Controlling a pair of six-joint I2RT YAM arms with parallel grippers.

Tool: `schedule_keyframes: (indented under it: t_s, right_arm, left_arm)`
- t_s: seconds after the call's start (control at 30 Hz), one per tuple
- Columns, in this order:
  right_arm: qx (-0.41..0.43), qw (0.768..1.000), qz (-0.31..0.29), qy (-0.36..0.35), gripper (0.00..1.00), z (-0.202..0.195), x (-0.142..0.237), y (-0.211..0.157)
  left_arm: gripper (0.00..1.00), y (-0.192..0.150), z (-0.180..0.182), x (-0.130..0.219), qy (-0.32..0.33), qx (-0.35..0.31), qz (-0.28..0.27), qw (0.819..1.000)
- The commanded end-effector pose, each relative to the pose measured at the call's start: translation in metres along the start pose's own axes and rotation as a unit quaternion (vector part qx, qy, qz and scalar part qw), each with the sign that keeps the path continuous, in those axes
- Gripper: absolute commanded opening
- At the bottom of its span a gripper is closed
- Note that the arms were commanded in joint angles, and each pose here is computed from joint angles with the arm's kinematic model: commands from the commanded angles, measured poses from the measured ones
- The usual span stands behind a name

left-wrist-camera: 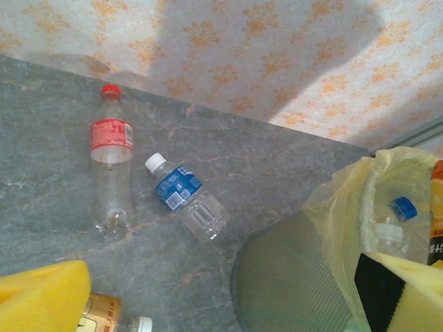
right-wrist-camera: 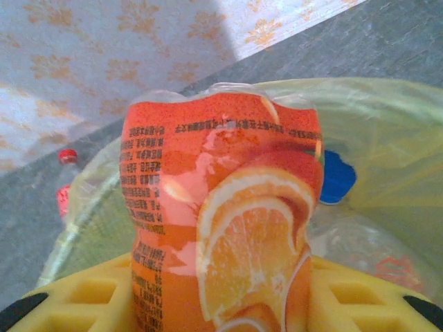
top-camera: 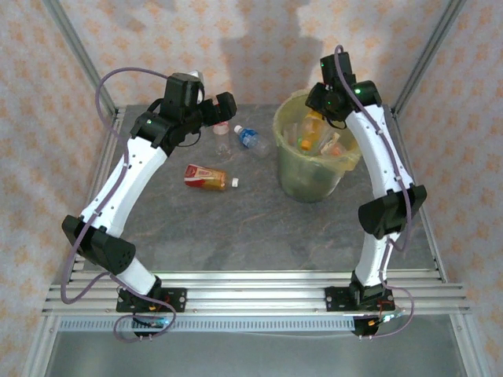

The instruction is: Put the plastic bottles in the bin

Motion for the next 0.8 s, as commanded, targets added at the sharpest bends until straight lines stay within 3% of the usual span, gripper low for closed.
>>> schedule_keyframes:
  t_s: [0.0, 0.3, 0.5, 0.67, 0.77]
  right_arm:
    - [-0.066, 0.996, -0.067, 0.008, 0.48, 0.007, 0.011, 0.010]
    - [-0.128, 0.988, -0.091, -0.008, 0.55, -0.001, 0.005, -0.017]
    - [-0.126, 0.989, -0.076, -0.012, 0.71, -0.003, 0.006, -0.026]
    - [-0.088, 0.992, -0.081, -0.044, 0.91, -0.008, 0.026, -0.022]
    - [-0.067, 0.991, -0.095, -0.073, 0.95, -0.016, 0.041, -0.018]
  left_arm:
    - [1.00, 0.007, 0.005, 0.013, 0.009, -0.003, -0.024, 1.000]
    - [1.00, 0.007, 0.006, 0.013, 0.010, -0.005, -0.022, 1.000]
    - [1.00, 0.006, 0.005, 0.010, 0.007, -0.003, -0.018, 1.000]
    - [1.00, 0.006, 0.004, 0.009, 0.006, -0.001, -0.017, 1.000]
    - [1.00, 0.006, 0.004, 0.010, 0.006, -0.002, -0.019, 1.000]
Point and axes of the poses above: each hand's point on the last joint's axis, 136 mm out from that joint toward the fingers, its own x axis back along the fingers, its own z axis along the line the jaws close on, y = z × x, the point moved 6 cm from there along x, back along the fingers, and after that the axes turned 11 degrees about x, right-handed, at the moved point
